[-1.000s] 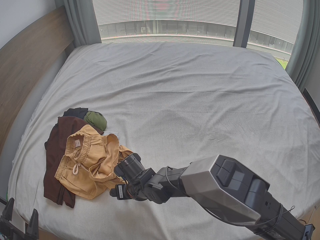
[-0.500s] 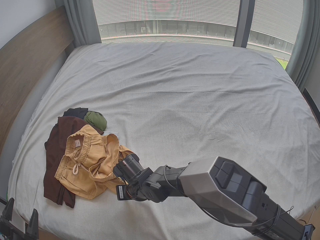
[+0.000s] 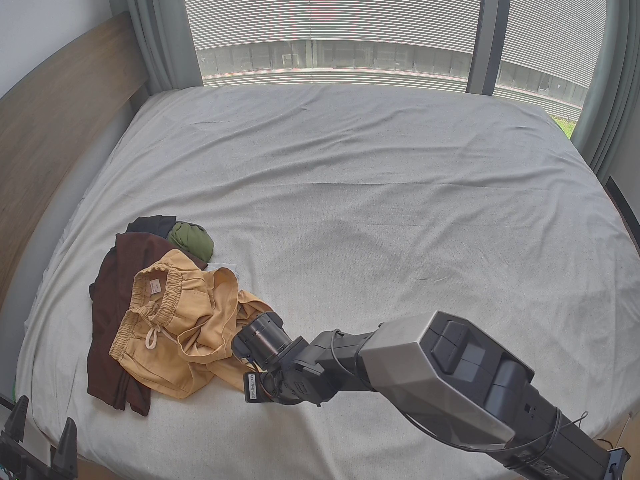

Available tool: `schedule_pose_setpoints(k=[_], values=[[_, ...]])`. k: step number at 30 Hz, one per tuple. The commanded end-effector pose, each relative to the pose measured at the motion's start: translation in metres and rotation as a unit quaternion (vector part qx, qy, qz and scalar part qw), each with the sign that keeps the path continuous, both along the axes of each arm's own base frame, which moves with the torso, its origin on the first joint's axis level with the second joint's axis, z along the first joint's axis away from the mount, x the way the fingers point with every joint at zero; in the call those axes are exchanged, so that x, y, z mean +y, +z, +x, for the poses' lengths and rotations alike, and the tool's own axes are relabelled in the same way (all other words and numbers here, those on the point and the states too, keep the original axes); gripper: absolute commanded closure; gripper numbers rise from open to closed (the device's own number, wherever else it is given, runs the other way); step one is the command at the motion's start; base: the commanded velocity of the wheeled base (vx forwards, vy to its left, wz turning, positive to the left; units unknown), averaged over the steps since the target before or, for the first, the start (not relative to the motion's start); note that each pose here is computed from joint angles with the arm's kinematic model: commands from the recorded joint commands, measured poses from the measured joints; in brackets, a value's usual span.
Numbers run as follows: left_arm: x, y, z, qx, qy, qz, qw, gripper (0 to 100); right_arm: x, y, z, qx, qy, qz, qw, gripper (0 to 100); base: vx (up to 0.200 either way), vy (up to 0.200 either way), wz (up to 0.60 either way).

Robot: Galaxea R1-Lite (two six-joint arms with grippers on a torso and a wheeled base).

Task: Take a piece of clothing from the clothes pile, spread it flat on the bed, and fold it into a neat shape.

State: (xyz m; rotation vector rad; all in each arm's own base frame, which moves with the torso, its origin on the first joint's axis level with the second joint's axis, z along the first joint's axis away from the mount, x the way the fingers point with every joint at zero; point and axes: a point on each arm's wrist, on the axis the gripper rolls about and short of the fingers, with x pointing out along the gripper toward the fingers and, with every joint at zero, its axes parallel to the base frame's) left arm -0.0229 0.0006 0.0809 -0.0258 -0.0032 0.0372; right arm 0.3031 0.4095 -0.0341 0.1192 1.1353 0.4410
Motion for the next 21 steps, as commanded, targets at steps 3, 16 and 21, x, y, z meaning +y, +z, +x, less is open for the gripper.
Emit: schedule_pose_setpoints(k=[3,16,21], values=[[0.0,-0.005,0.0,0.002,0.0,0.0,1.0,0,-0.01,0.011,-0.001,0.002,-0.008,-0.007,0.9999,100,0.0,0.0,0.0],[0.0,-0.005,0.0,0.002,0.0,0.0,1.0,0,-0.037,0.003,0.006,0.01,-0.038,-0.045,0.9982,100,0.0,0.0,0.0],[0.0,-0.005,0.0,0.002,0.0,0.0,1.0,0,-0.053,0.009,0.005,0.019,-0.047,-0.054,0.9972,100,0.0,0.0,0.0]])
